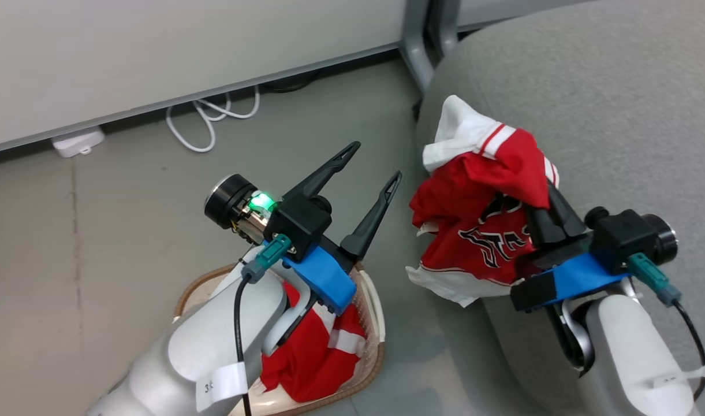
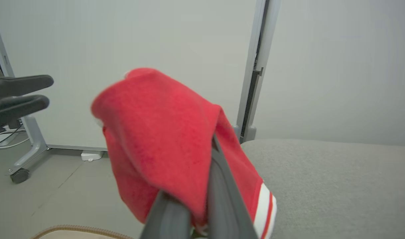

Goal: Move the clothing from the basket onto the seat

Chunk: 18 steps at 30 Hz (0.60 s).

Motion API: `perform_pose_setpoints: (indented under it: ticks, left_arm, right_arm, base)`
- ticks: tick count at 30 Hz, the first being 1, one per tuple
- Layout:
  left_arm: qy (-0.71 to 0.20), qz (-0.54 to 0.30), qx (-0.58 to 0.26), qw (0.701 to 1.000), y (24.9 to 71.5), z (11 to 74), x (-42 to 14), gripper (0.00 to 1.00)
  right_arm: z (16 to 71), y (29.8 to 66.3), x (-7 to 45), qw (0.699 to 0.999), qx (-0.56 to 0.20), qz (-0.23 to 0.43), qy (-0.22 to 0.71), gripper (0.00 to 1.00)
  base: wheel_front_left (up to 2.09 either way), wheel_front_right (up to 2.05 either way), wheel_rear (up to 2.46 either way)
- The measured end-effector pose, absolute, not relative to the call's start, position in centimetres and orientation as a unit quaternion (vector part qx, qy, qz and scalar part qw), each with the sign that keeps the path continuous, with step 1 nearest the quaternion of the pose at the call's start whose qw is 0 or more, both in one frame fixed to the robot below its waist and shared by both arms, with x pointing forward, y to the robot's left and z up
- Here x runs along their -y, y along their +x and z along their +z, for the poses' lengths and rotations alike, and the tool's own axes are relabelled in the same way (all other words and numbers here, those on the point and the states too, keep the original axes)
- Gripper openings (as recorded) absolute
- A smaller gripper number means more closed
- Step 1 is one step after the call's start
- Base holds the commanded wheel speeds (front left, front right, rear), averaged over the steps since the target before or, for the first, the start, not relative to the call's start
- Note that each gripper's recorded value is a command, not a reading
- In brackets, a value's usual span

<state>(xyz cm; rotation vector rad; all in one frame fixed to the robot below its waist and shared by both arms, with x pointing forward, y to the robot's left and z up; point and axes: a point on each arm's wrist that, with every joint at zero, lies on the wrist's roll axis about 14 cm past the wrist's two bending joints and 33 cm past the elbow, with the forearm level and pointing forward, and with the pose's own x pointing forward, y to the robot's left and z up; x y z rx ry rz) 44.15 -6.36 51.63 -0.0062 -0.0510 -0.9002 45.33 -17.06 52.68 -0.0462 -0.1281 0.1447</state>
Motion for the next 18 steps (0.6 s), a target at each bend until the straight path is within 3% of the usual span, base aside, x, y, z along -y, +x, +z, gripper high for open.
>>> perform_pose_setpoints:
  ticks: [11,18]
  left_arm:
    - [-0.019,-0.514,0.019,0.857,41.7,50.5,12.0,1.00]
    - [-0.024,-0.540,0.012,0.841,40.3,49.9,13.8,1.00]
  right_arm:
    - [51.7,41.1,25.0,0.997,0.045,-0.047,-0.028,0.00]
    - [50.7,38.7,26.9,0.996,0.029,-0.084,-0.026,0.00]
  base:
    - [0.00,0.00,0.00]
    - [0.00,0.00,0.00]
